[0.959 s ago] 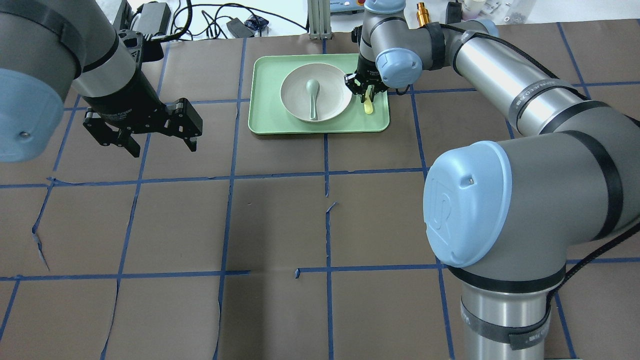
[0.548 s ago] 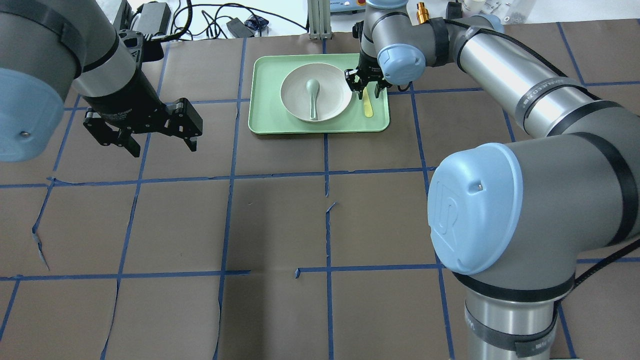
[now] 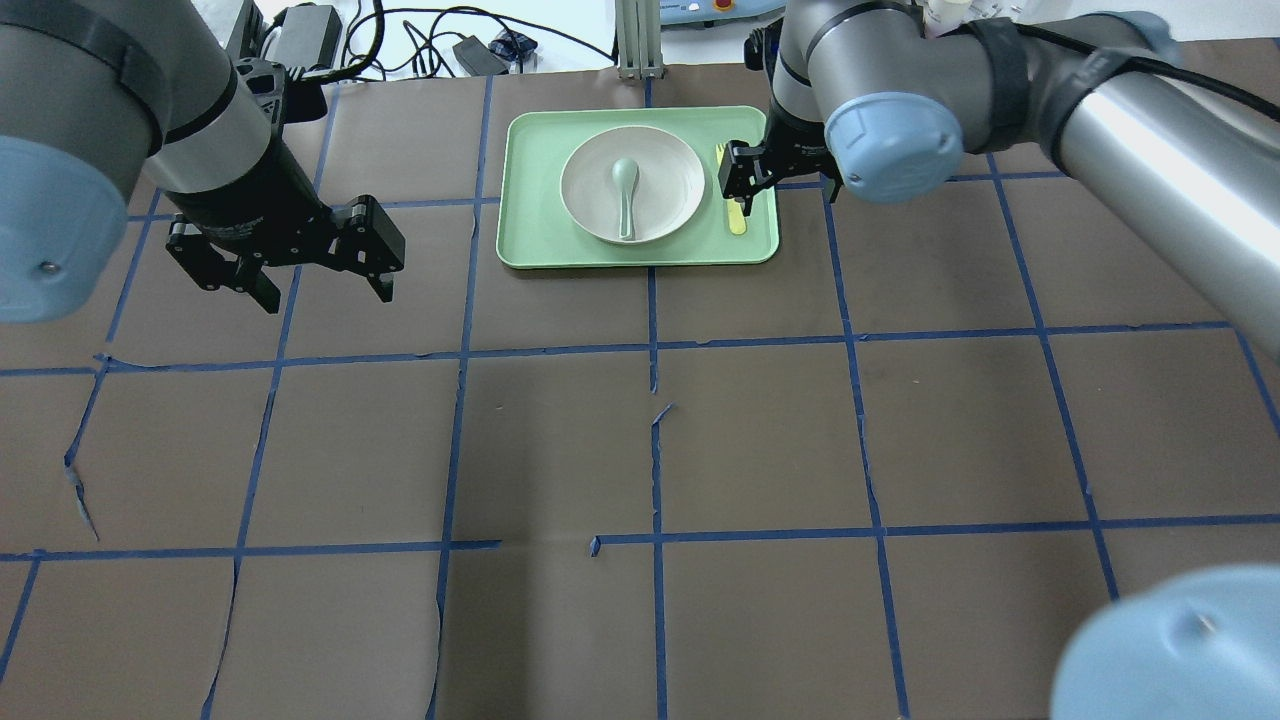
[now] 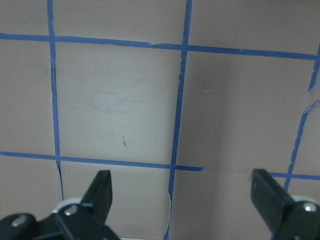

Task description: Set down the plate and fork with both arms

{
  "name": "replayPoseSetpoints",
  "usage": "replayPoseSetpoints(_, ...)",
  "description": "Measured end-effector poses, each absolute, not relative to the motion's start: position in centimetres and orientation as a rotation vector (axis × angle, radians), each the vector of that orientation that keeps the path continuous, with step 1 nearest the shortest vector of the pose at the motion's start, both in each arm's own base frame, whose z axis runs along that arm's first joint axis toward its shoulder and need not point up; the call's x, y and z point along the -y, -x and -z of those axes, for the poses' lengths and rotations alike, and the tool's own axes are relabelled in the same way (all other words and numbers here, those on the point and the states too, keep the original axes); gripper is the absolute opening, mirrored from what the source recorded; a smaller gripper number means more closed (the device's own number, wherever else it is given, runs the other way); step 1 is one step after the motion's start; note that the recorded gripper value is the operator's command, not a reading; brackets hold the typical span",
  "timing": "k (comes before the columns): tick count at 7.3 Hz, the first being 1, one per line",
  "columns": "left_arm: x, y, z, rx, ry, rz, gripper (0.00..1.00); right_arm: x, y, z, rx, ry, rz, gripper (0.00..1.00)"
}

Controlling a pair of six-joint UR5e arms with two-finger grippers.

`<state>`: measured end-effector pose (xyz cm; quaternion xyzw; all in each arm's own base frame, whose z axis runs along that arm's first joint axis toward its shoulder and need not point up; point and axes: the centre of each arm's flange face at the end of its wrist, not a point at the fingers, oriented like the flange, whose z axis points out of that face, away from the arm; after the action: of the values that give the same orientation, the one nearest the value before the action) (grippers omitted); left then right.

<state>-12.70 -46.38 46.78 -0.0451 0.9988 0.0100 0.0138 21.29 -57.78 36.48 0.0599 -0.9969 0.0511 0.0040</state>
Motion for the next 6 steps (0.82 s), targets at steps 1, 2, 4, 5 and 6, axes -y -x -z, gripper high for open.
replayPoseSetpoints(1, 46.4, 12.7, -46.8, -3.110, 0.140, -0.032, 1.00, 53.3, -20.6, -39.5, 3.124, -0.186, -0.160, 1.00)
replayPoseSetpoints(2, 46.4, 12.7, -46.7, -3.110, 0.140, -0.033, 1.00, 49.5, -20.0, -42.2, 3.126, -0.183, -0.131, 1.00)
replayPoseSetpoints(4, 46.3, 12.7, -46.7, -3.109, 0.142, -0.037, 1.00, 46.0, -19.6, -45.9, 3.136, -0.169, -0.133, 1.00)
replayPoseSetpoints(5, 46.3, 12.7, -46.7, -3.109, 0.143, -0.036, 1.00, 46.1, -19.7, -47.2, 3.136, -0.169, -0.145, 1.00)
replayPoseSetpoints(6, 46.3, 12.7, -46.9, -3.111, 0.143, -0.033, 1.00, 47.0, -19.7, -48.5, 3.136, -0.172, -0.138, 1.00)
